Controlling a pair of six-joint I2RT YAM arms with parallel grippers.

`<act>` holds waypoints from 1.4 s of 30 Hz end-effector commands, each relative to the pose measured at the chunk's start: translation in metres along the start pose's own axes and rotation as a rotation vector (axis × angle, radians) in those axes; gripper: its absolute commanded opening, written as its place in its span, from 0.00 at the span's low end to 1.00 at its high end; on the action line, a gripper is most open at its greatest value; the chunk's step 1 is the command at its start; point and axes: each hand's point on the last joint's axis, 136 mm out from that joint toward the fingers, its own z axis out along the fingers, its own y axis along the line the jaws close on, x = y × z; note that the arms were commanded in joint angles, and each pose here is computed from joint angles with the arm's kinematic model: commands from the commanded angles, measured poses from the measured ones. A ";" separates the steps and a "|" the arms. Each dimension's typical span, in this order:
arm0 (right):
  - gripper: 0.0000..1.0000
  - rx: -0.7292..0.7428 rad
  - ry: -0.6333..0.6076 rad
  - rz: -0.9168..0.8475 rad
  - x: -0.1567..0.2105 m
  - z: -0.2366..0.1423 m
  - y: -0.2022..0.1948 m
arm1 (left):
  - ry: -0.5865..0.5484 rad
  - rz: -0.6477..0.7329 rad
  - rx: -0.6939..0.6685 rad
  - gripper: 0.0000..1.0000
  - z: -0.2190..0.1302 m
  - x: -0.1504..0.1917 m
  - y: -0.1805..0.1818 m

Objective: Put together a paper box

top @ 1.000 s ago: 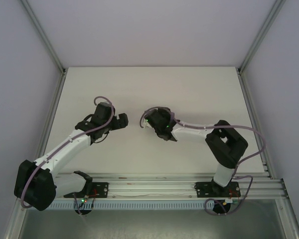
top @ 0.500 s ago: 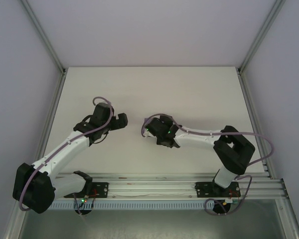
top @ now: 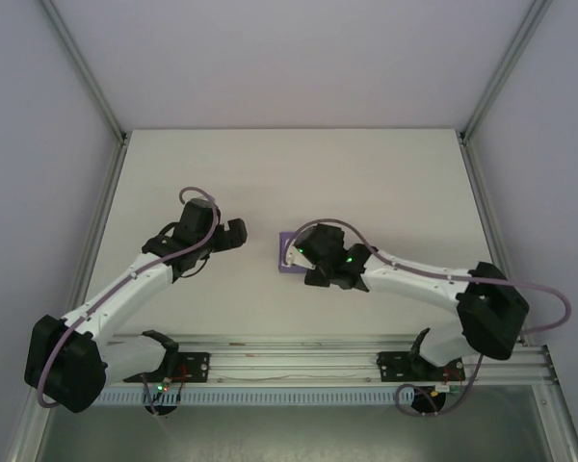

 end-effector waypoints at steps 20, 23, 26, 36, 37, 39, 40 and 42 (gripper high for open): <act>1.00 0.599 -0.165 1.464 0.197 -0.038 -0.172 | -0.622 -0.003 -0.520 1.00 -0.028 -0.103 0.147; 1.00 0.704 -0.164 1.491 0.224 -0.028 -0.167 | -0.618 0.041 -0.488 1.00 -0.012 -0.096 0.148; 1.00 0.694 -0.203 1.445 0.227 -0.020 -0.163 | -0.655 0.062 -0.416 1.00 0.003 -0.088 0.143; 1.00 0.774 -0.269 1.490 0.263 0.009 -0.155 | -0.702 0.066 -0.382 1.00 0.022 -0.085 0.151; 1.00 0.756 -0.265 1.491 0.265 0.018 -0.152 | -0.748 0.048 -0.367 1.00 0.022 -0.081 0.156; 1.00 0.728 -0.285 1.469 0.262 0.037 -0.153 | -0.722 0.065 -0.329 1.00 0.030 -0.076 0.155; 1.00 0.701 -0.273 1.489 0.264 0.035 -0.154 | -0.665 0.069 -0.320 1.00 0.036 -0.077 0.153; 1.00 0.677 -0.223 1.540 0.274 0.041 -0.153 | -0.660 0.106 -0.297 1.00 0.050 -0.081 0.148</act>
